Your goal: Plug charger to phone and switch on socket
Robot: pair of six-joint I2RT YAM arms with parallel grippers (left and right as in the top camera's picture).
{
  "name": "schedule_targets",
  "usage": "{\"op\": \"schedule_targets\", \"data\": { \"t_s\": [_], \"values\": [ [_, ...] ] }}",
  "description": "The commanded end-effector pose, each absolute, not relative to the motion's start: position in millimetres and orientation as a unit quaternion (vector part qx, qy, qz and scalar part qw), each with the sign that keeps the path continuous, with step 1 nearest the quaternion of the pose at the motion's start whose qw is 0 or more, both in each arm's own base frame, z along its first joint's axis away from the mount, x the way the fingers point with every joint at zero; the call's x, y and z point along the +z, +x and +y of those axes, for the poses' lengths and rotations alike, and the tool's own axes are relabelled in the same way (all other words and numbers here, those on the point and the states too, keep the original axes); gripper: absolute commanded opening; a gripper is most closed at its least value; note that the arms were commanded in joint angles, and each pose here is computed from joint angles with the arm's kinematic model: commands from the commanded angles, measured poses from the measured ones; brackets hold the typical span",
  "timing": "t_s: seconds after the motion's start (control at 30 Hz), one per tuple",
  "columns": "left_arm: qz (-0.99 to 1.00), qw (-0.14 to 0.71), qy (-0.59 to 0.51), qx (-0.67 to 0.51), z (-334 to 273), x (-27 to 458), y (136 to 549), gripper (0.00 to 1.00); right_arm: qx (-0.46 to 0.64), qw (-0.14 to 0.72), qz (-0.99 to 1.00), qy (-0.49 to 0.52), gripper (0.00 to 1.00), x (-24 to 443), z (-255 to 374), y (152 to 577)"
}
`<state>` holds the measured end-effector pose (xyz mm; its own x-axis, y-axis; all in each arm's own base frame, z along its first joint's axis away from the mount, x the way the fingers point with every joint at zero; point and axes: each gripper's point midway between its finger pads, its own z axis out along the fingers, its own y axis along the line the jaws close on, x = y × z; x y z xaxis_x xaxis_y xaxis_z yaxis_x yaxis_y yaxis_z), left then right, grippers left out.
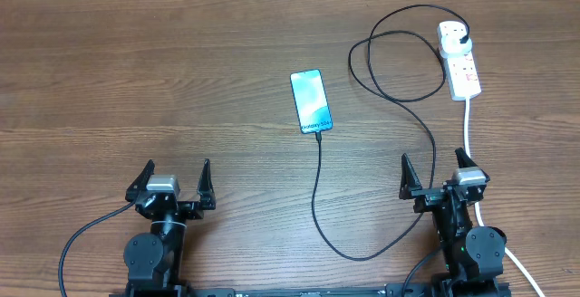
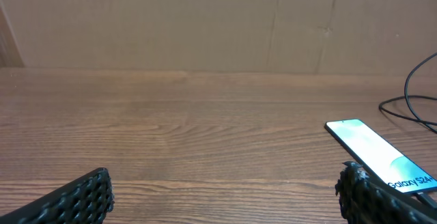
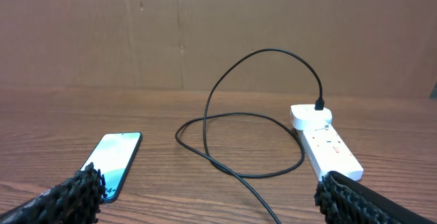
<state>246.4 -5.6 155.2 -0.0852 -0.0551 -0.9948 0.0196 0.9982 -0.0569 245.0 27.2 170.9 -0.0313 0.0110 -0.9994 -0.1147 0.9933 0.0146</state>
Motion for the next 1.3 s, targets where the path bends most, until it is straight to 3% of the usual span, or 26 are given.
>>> {"op": "schedule_targets", "data": {
  "t_s": [0.0, 1.27],
  "values": [
    [0.733, 0.679, -0.019, -0.026, -3.1, 155.9, 246.1, 1.0, 0.046, 0.697, 0.715, -0.038, 1.0, 169.4, 28.2, 244.9],
    [0.734, 0.679, -0.019, -0.026, -3.1, 155.8, 246.1, 1.0, 0.046, 0.697, 0.715, -0.038, 1.0, 169.4, 28.2, 244.9]
  ]
}}
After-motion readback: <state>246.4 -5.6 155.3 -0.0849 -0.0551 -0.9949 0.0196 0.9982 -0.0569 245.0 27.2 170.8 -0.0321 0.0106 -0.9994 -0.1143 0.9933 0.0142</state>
